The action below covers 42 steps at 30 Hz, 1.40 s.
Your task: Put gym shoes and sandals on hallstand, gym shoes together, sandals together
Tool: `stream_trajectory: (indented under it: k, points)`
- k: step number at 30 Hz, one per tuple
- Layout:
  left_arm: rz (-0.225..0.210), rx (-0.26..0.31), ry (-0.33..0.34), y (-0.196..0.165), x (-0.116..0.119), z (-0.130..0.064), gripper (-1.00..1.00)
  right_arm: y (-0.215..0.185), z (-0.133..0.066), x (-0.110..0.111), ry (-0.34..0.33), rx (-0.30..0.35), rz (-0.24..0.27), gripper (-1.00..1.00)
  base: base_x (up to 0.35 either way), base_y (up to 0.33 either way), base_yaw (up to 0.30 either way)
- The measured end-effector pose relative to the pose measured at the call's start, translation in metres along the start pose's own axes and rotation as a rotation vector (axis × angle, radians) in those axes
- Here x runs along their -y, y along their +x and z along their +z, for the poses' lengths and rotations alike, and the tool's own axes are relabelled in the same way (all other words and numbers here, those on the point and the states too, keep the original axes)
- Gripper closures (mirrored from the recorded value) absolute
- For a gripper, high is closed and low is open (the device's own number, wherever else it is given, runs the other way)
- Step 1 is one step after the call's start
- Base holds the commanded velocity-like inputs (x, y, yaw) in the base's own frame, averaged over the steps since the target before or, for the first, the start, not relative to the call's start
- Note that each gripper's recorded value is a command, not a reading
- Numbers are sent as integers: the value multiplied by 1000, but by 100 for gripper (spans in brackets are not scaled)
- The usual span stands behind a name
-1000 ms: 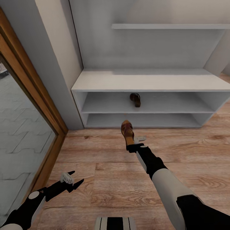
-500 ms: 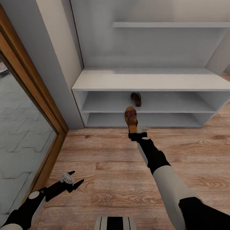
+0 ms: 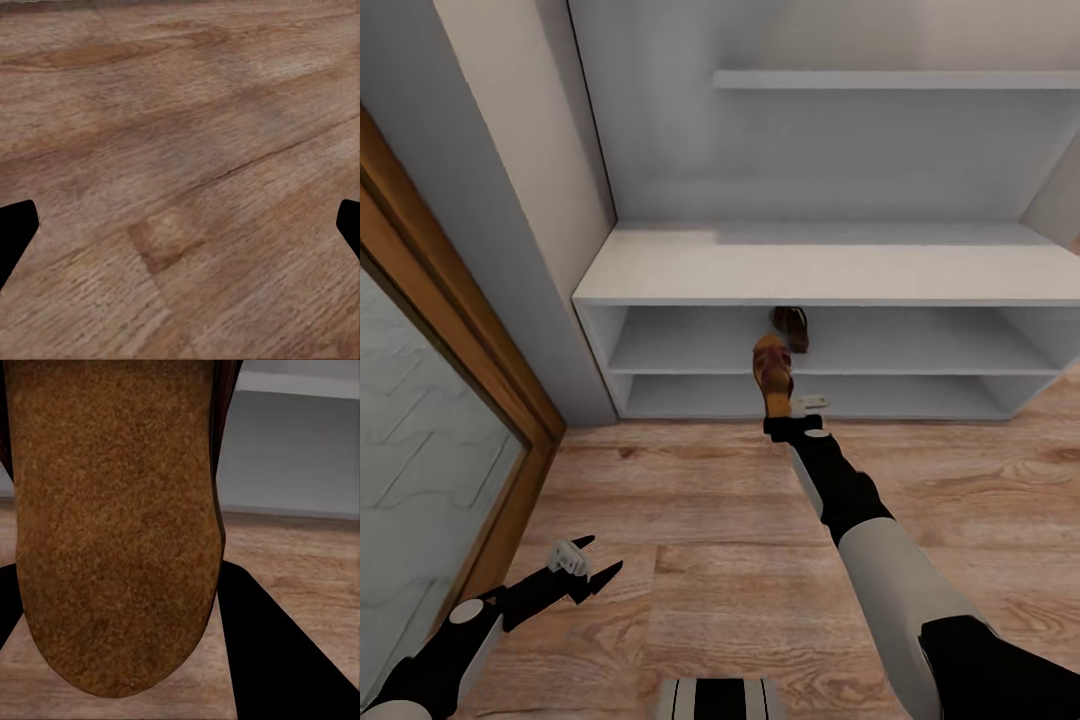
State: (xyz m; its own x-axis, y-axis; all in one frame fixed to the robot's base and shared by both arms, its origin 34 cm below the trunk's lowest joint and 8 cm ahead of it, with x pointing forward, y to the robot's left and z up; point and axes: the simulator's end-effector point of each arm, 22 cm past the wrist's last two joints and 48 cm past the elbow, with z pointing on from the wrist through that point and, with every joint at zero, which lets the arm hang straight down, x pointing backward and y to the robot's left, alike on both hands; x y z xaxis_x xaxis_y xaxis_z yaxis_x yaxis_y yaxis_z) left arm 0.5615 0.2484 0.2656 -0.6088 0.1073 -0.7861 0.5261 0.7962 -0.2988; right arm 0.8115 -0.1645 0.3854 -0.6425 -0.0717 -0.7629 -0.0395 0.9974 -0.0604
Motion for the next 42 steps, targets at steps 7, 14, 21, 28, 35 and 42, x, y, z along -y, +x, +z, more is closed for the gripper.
stream_trajectory:
  k: [7, 14, 21, 28, 35, 42]
  points:
    - [0, 0, 0, 0, 0, 0, -100, 39, 7, -3, -4, -82, -14, 100, 219, 0, 0]
    - [-1, 1, -1, 0, 0, 0, -100, 41, 7, -3, -5, -87, -15, 100, 39, 0, 0]
    - [-1, 1, -1, 0, 0, 0, -100, 40, 7, -3, -4, -84, -15, 100, 278, 0, 0]
    - [-1, 1, -1, 0, 0, 0, -100, 40, 7, -3, -4, -84, -15, 100, 330, 0, 0]
    - [-2, 1, 0, 0, 0, 0, -100, 41, 7, -3, -4, -85, -16, 100, 64, 0, 0]
    - [-2, 2, 0, 0, 1, 1, -100, 40, 7, -3, -4, -83, -15, 100, 164, 0, 0]
